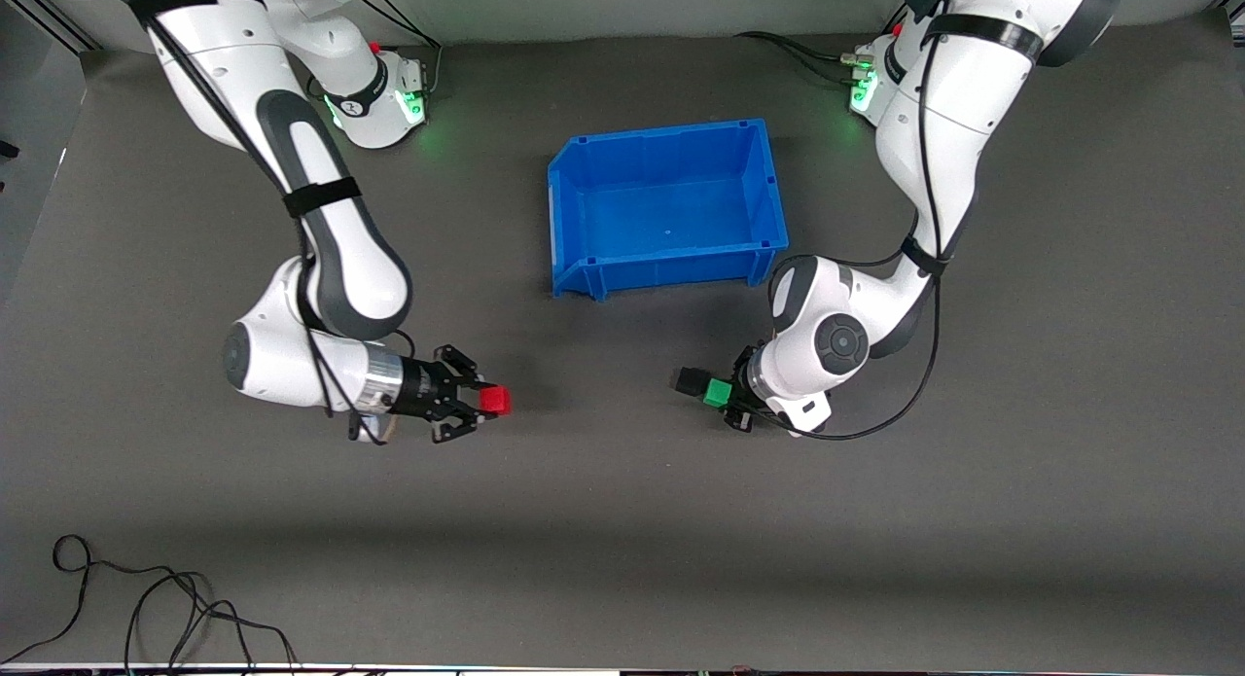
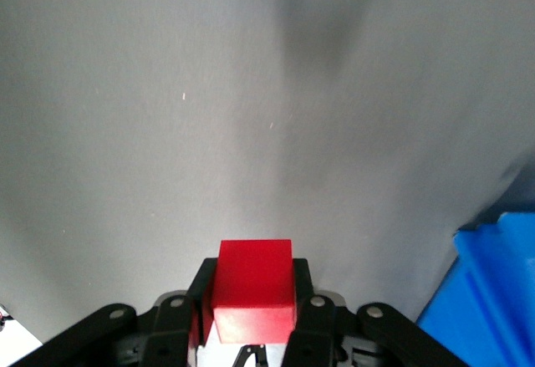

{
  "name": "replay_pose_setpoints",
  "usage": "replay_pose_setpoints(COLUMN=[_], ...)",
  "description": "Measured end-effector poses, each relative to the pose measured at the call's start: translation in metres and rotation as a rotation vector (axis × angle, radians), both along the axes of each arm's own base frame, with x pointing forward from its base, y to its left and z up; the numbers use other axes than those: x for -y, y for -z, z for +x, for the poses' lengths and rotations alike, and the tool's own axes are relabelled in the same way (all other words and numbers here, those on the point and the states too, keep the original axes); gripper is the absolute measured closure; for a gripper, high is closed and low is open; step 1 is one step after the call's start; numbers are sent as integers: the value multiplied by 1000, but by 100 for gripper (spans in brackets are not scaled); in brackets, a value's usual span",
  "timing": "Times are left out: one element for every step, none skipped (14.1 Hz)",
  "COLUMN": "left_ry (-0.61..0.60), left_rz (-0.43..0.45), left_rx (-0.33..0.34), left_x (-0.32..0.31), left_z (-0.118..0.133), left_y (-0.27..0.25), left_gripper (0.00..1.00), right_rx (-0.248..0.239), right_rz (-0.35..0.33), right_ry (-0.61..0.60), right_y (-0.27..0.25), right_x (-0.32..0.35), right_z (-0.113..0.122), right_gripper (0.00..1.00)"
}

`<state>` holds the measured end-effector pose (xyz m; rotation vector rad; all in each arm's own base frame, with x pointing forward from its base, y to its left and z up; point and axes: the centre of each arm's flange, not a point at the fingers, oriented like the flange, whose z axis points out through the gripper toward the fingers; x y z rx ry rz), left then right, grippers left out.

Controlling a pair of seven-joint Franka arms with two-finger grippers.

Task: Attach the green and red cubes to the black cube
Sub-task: 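Carry the green cube with the left gripper toward the black cube, then press the red cube against the black cube with the right gripper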

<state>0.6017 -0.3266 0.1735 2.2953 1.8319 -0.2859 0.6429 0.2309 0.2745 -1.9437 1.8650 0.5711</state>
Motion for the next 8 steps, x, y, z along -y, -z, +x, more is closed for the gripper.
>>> replay_pose_setpoints(left_ry=[-1,-2,-5,-10,-18,-25,-31,-31], left_rz=[6,9,11,11,13,14,14,14], left_rx=[3,3,3,2,1,1,1,2], left_x=[1,2,2,2,2,5,9,14], left_z=[-1,-1,-1,-1,-1,-1,-2,-3], left_y=[0,0,0,0,0,-1,-1,-1], left_gripper=[61,61,61,61,61,61,61,61], right_rx=[6,13,24,39,55,70,78,82], right_rz=[5,16,28,34,32,25,16,6], right_ry=[11,23,37,47,58,70,86,103], right_y=[3,6,12,19,27,36,45,53], right_x=[-15,-31,-49,-67,-85,-102,-118,-135], right_z=[2,2,1,-1,-4,-8,-13,-19], right_gripper=[60,60,60,60,60,60,60,60])
